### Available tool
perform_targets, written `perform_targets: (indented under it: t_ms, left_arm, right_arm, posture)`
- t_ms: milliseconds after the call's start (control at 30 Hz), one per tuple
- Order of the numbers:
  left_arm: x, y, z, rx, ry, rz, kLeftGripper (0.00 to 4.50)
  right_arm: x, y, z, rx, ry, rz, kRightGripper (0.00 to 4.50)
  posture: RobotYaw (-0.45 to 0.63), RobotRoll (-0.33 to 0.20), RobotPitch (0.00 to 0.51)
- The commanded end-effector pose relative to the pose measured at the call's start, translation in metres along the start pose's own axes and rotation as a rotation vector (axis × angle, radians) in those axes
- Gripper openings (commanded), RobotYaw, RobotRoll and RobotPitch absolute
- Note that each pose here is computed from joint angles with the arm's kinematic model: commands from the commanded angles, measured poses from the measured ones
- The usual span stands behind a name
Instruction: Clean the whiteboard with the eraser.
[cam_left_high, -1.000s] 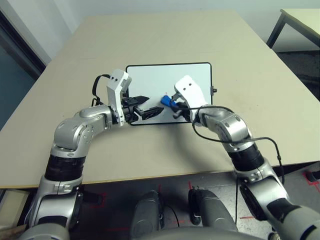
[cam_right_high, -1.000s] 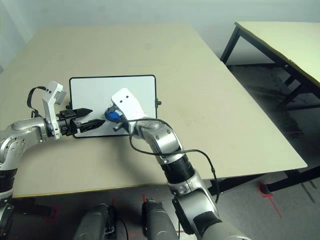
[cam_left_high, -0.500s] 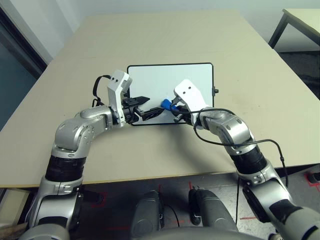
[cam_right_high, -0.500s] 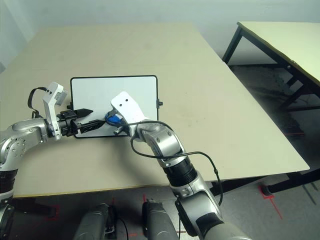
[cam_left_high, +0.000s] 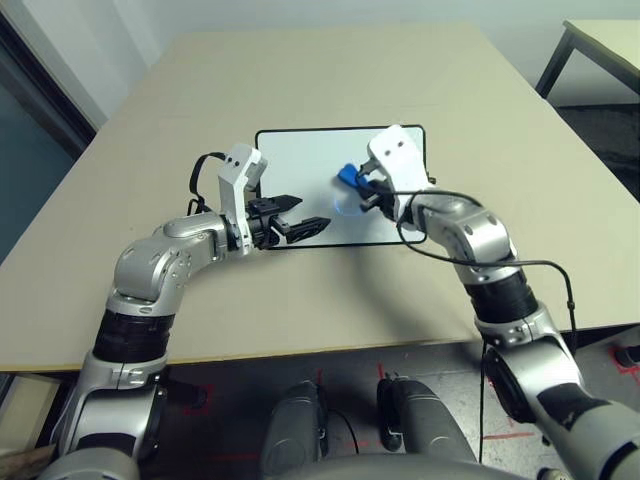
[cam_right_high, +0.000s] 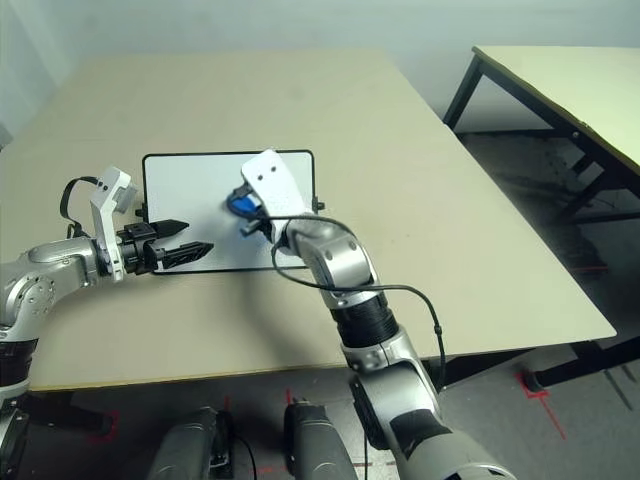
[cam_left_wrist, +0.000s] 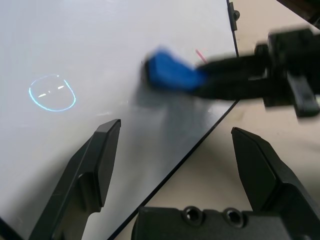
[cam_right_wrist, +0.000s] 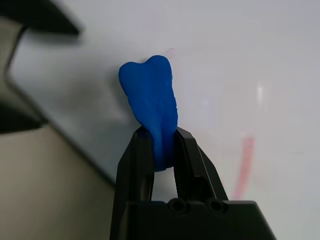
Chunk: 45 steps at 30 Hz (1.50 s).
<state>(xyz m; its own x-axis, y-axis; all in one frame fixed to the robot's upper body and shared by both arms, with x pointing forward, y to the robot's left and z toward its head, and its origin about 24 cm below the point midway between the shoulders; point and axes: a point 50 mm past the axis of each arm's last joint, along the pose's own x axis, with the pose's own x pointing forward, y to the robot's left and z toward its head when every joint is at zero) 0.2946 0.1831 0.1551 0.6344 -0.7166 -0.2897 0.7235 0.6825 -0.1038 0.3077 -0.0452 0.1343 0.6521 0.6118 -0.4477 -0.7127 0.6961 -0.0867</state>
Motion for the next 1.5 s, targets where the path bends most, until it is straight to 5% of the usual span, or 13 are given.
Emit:
perform_targets:
  t_ms: [33,433,900,1267,1500]
  left_arm:
    - [-0.001,0.000,-0.005,-0.002,0.019,0.006,4.50]
    - [0.001,0.000,-0.004,-0.004,0.019,0.001,4.50]
    - [0.002,-0.003,-0.003,-0.005,0.022,-0.009,4.50]
    - [0.002,-0.006,-0.003,-0.008,0.023,-0.011,4.50]
    - [0.003,-0.007,-0.003,-0.010,0.021,-0.013,4.50]
  right_arm:
    - [-0.002,0.004,-0.008,-0.007,0.046,0.026,0.57]
    - [-0.020,-0.073,0.000,0.029,0.005,-0.288,0.57]
    - [-0.033,-0.033,-0.038,0.026,0.153,-0.146,0.57]
    - [-0.042,-0.074,-0.019,0.027,0.089,-0.293,0.57]
    - [-0.048,-0.056,-0.040,0.021,0.169,-0.221,0.57]
  posture:
    - [-0.01,0.000,0.121]
    - [-0.03,0.000,0.122]
    - [-0.03,0.000,0.133]
    - [-0.04,0.000,0.134]
    - [-0.04,0.000,0.138]
